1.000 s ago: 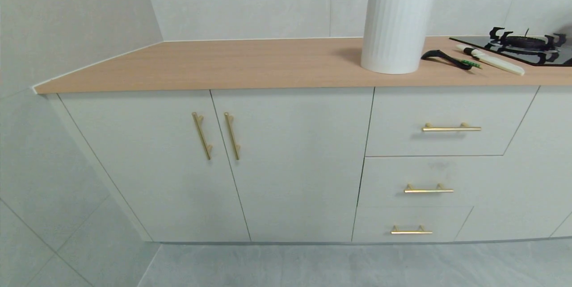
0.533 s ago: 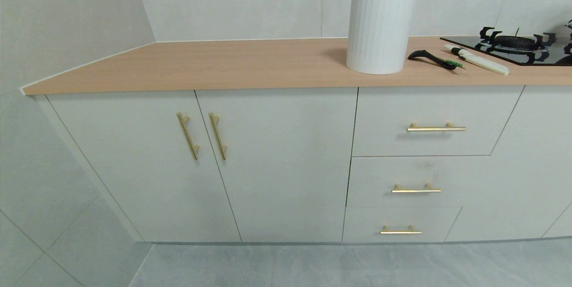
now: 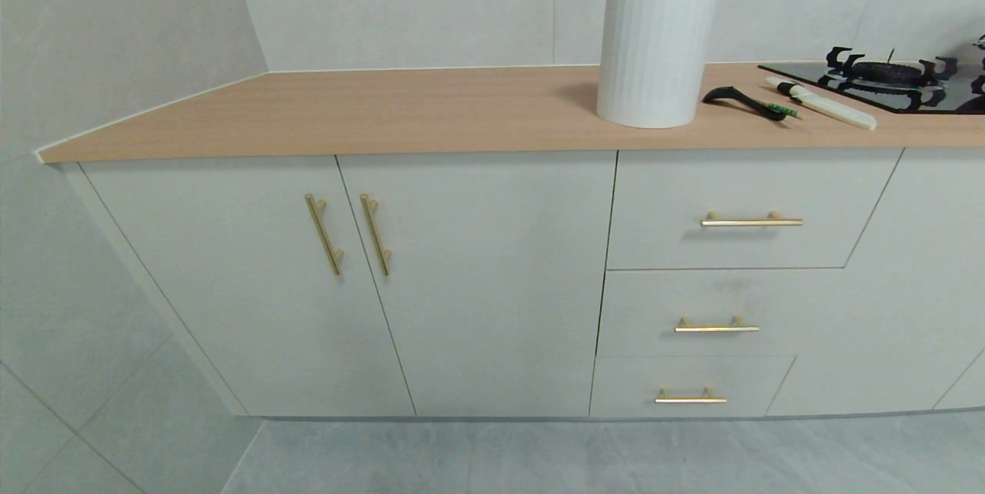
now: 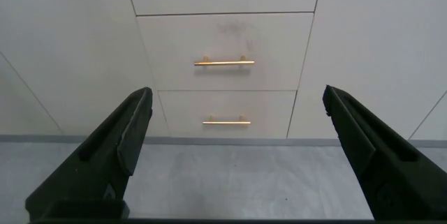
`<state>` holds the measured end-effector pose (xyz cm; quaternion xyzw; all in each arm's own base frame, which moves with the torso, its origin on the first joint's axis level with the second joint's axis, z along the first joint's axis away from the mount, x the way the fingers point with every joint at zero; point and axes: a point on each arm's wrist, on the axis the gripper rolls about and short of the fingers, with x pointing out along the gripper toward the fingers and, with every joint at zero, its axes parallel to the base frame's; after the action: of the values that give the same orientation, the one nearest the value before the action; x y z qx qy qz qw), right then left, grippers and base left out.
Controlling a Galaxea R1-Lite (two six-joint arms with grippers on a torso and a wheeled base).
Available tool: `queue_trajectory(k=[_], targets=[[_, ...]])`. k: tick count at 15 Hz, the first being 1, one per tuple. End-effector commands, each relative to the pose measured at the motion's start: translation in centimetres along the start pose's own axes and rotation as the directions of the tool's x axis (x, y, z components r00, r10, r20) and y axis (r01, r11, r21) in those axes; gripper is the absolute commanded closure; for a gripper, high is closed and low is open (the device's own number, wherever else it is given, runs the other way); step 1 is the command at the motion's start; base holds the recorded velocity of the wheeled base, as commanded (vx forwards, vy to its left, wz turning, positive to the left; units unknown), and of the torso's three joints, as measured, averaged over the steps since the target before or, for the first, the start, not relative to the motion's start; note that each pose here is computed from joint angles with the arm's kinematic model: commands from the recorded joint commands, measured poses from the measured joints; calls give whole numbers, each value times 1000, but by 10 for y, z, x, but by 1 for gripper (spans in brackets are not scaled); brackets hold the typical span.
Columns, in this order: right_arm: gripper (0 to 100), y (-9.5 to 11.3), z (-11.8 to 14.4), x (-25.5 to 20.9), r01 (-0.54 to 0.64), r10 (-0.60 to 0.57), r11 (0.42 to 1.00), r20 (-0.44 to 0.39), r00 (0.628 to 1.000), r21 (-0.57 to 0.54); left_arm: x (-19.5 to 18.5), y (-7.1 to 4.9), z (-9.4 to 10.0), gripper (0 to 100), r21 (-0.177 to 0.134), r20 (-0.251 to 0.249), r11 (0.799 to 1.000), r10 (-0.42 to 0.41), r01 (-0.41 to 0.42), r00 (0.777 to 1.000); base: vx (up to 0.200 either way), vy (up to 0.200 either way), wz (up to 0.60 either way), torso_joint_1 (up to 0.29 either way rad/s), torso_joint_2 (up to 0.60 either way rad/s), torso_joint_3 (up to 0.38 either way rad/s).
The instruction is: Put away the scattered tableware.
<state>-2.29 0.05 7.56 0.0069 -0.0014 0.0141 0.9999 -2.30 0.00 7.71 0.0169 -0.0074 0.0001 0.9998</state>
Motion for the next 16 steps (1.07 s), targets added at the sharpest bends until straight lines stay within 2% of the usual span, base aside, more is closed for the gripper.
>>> queue_trajectory(k=[1, 3, 16], targets=[[0, 0, 0, 0, -1, 1, 1000, -1, 1000, 0, 0, 0, 0, 0, 0, -1, 1000, 0, 0, 1000, 0, 0, -600, 7, 2, 2], [0, 0, 0, 0, 0, 0, 1000, -1, 1000, 0, 0, 0, 0, 0, 0, -1, 1000, 0, 0, 1000, 0, 0, -600, 2, 0, 0], [0, 0, 0, 0, -1, 1, 1000, -1, 1000, 0, 0, 0, 0, 0, -2, -1, 1000, 1, -1, 1000, 0, 0, 0, 0, 0, 0]])
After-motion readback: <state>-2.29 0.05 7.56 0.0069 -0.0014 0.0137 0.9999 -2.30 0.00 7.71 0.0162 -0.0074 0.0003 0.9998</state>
